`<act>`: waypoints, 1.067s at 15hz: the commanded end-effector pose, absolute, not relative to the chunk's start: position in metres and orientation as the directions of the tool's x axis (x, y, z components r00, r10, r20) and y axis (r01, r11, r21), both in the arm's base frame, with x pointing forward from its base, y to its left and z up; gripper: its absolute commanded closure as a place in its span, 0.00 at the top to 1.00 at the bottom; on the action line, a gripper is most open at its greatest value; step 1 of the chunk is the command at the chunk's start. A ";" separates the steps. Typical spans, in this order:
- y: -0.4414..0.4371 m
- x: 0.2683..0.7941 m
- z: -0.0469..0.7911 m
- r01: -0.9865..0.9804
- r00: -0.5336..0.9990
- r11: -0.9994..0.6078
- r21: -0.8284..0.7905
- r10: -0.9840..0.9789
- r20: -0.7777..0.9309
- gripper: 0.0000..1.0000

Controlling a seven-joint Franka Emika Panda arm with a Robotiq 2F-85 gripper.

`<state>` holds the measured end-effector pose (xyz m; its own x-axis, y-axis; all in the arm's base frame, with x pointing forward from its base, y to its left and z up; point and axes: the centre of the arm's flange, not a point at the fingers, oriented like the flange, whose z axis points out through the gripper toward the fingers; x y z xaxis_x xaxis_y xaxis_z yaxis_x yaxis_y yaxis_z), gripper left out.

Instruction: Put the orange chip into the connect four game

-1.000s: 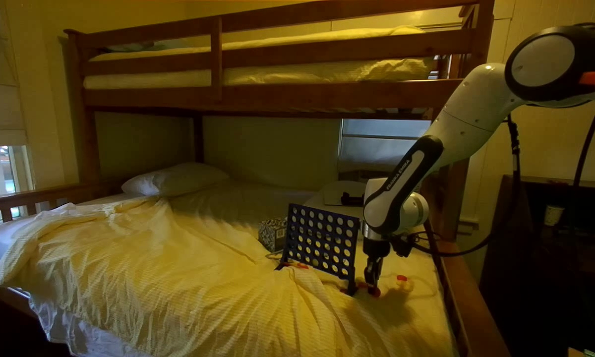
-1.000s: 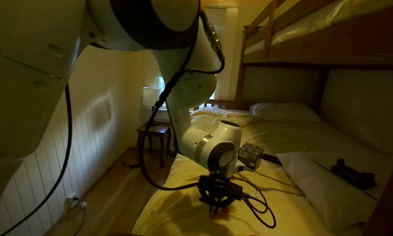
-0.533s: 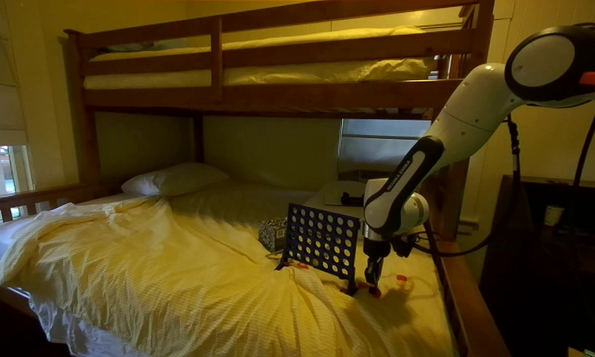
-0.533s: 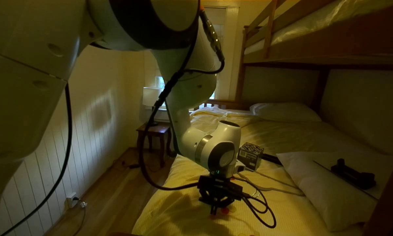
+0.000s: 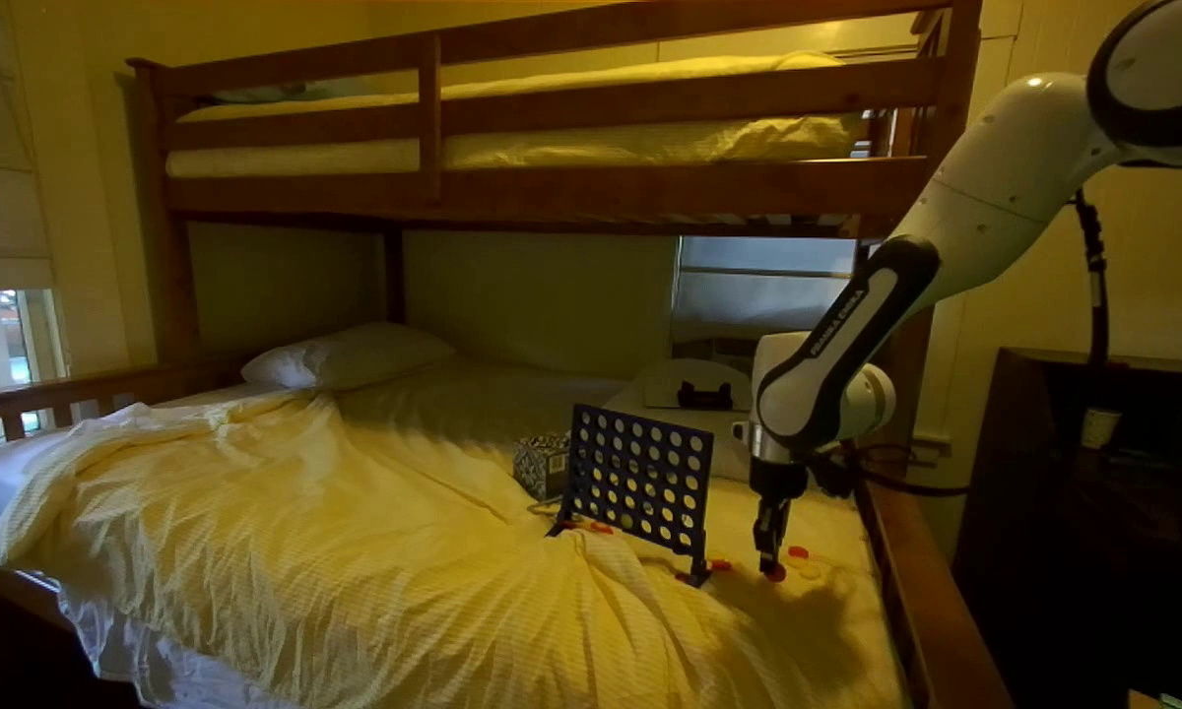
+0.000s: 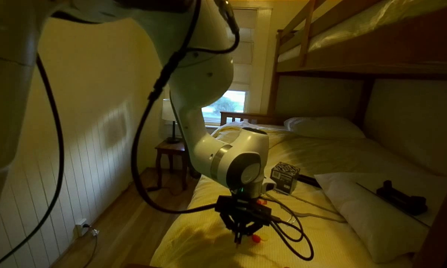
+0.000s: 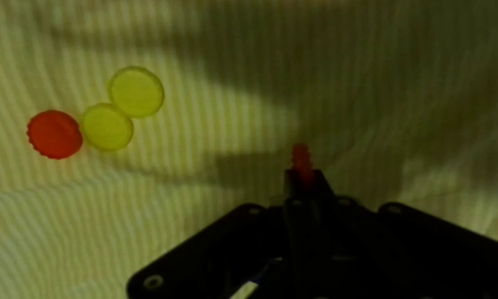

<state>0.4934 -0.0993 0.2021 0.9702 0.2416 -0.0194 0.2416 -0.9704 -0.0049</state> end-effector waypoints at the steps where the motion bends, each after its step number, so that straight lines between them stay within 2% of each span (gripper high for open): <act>1: -0.097 0.451 0.257 0.222 0.974 -0.973 0.061 0.224 0.043 0.02; 10: -0.107 0.425 0.362 0.169 0.951 -0.978 0.121 0.194 0.240 0.02; 16: -0.112 0.432 0.419 0.147 0.921 -0.985 0.086 0.168 0.351 0.02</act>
<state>0.4403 -0.1155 0.3972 0.9301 0.1860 0.3169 0.1531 -0.9801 0.1261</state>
